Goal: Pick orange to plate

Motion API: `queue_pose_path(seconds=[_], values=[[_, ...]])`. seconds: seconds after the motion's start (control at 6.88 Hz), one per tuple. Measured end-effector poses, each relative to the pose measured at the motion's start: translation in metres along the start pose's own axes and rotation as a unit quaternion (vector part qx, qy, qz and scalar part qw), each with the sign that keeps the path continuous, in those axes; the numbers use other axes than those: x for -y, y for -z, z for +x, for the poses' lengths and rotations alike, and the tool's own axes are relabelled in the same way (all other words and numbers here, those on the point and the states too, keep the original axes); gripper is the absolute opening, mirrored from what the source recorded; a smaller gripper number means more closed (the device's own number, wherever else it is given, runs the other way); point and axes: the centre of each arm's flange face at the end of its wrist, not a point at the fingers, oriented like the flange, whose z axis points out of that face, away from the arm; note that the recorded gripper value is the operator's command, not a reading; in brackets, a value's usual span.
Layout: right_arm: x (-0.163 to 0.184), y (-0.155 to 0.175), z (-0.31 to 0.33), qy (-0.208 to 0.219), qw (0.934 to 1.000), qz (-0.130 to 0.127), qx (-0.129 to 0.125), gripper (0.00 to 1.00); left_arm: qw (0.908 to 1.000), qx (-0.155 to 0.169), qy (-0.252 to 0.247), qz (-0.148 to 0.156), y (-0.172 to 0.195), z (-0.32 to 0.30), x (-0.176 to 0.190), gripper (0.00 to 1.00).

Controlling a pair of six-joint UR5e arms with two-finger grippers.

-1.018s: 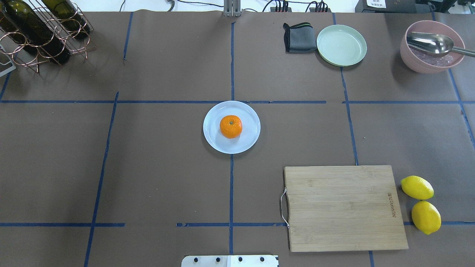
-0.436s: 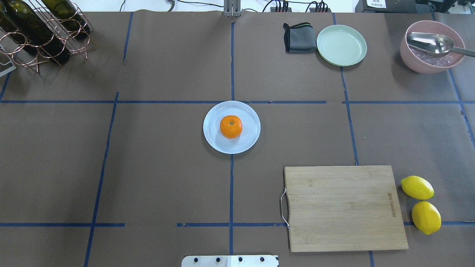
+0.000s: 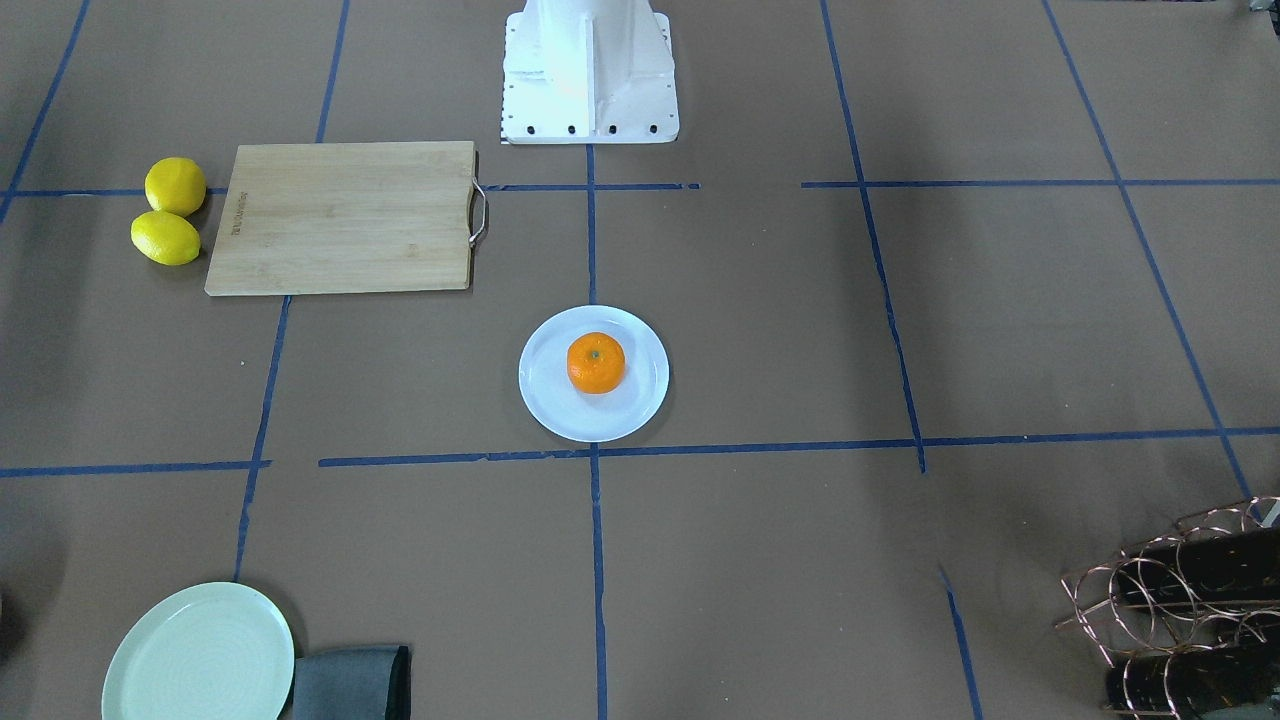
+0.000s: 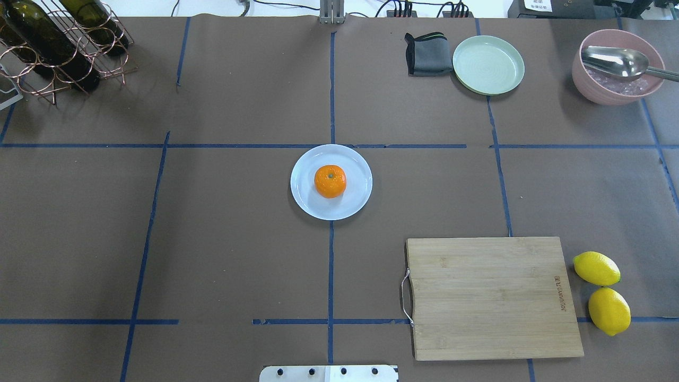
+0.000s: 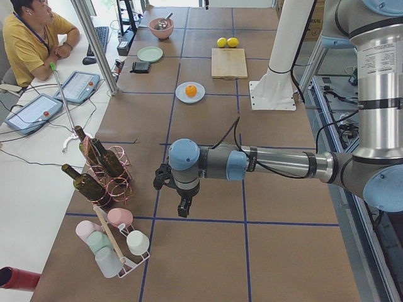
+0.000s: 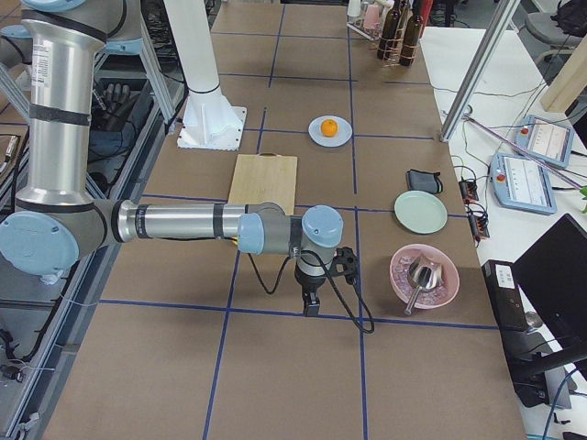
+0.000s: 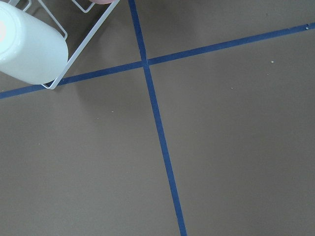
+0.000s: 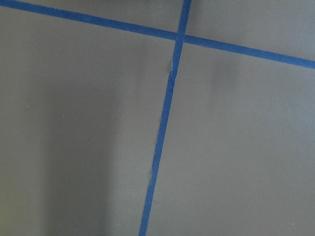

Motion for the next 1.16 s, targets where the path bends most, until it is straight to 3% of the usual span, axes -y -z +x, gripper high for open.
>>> queue_pose_path(seconds=[1.16], values=[[-0.0049, -0.0057, 0.0044, -0.005, 1.0, -0.006, 0.001, 1.0, 1.0, 0.002, 0.001, -0.001, -0.0005, -0.0009, -0.0006, 1.0]])
